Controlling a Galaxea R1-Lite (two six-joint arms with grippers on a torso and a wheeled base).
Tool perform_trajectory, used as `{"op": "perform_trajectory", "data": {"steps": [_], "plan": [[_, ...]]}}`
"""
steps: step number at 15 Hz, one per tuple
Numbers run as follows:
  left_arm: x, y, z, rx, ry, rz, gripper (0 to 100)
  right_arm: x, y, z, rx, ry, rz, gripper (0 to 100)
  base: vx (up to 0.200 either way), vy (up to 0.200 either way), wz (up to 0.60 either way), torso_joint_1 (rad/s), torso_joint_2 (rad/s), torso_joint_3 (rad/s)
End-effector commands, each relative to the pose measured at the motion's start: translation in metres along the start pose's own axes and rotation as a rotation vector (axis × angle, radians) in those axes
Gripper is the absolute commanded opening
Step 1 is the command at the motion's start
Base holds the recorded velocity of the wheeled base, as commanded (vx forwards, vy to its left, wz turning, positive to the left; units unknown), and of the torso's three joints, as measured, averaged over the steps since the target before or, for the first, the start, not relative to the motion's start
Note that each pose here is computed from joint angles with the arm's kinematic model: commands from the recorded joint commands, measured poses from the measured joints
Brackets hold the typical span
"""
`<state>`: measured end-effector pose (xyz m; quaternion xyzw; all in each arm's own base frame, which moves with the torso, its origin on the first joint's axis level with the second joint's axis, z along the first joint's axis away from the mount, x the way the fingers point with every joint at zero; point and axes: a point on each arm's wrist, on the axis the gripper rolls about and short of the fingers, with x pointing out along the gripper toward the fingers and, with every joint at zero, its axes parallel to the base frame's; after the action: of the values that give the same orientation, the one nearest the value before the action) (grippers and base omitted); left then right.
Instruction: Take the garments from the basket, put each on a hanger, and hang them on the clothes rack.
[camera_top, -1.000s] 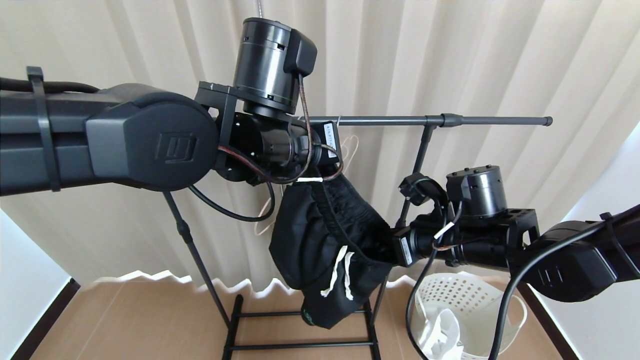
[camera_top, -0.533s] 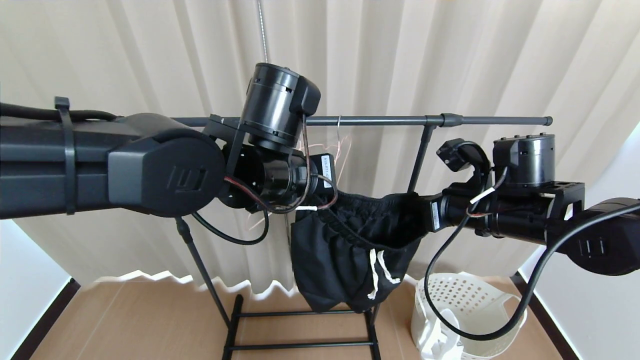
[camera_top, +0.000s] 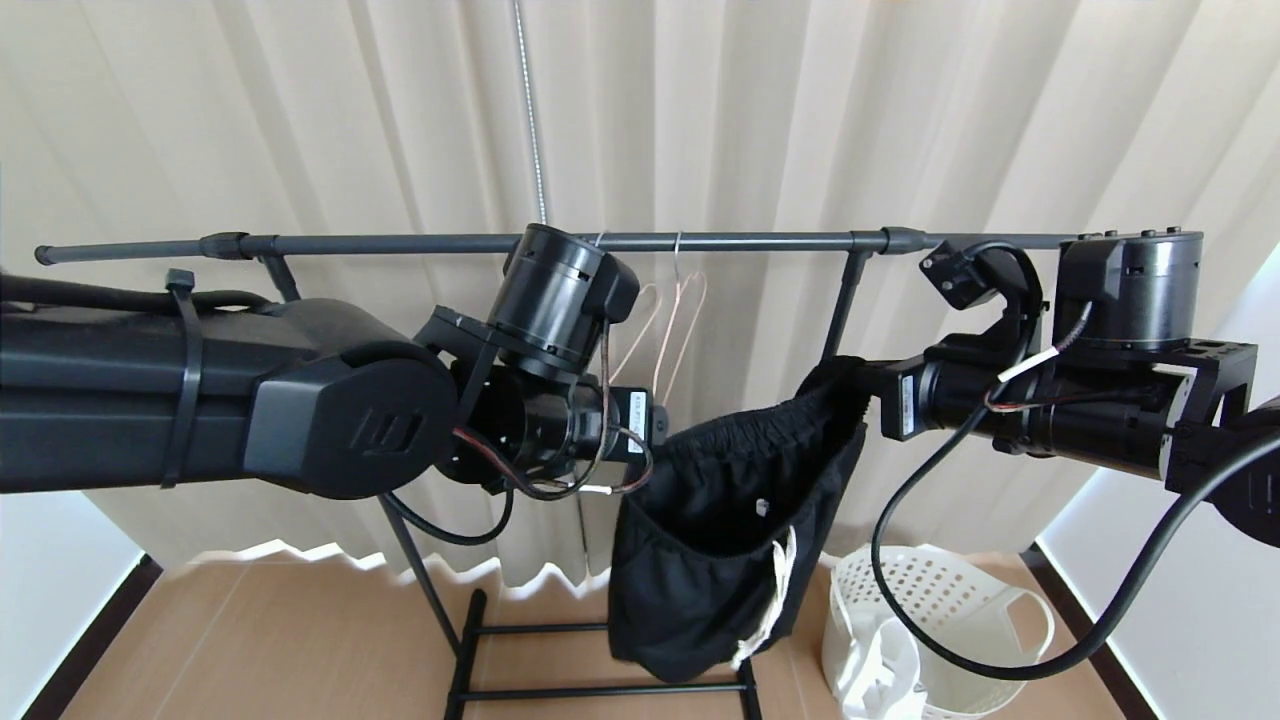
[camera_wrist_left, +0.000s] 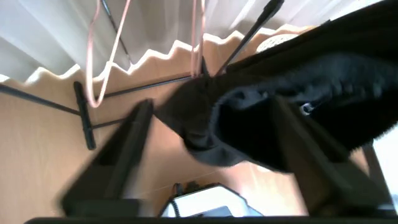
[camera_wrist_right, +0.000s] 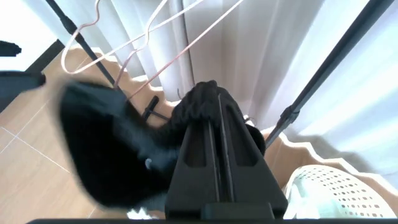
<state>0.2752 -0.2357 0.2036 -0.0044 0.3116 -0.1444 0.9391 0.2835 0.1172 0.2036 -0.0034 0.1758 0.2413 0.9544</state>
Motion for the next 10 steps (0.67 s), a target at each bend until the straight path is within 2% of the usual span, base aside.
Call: {"op": "perform_trajectory", "data": {"steps": [1, 2, 4, 6, 10], "plan": [[-0.004, 0.009, -0.004, 0.022, 0.015, 0.01, 100, -0.001, 0.0, 0.001, -0.001, -0.008, 0.0, 0, 0.0, 0.0, 0.0, 0.0, 0.0, 0.0], [-0.005, 0.011, -0.004, 0.023, 0.014, 0.01, 100, -0.001, 0.0, 0.001, -0.001, -0.008, 0.0, 0, 0.0, 0.0, 0.0, 0.0, 0.0, 0.0], [0.002, 0.027, 0.004, 0.01, 0.005, 0.045, 100, -0.002, 0.0, 0.001, -0.001, -0.006, 0.0, 0, 0.0, 0.0, 0.0, 0.0, 0.0, 0.0], [0.021, 0.036, 0.012, -0.013, -0.001, 0.086, 100, -0.003, 0.0, 0.001, -0.001, -0.008, 0.0, 0, 0.0, 0.0, 0.0, 0.0, 0.0, 0.0], [0.069, 0.037, 0.025, -0.04, -0.024, 0.16, 100, -0.003, 0.0, 0.001, -0.001, -0.008, 0.0, 0, 0.0, 0.0, 0.0, 0.0, 0.0, 0.0]]}}
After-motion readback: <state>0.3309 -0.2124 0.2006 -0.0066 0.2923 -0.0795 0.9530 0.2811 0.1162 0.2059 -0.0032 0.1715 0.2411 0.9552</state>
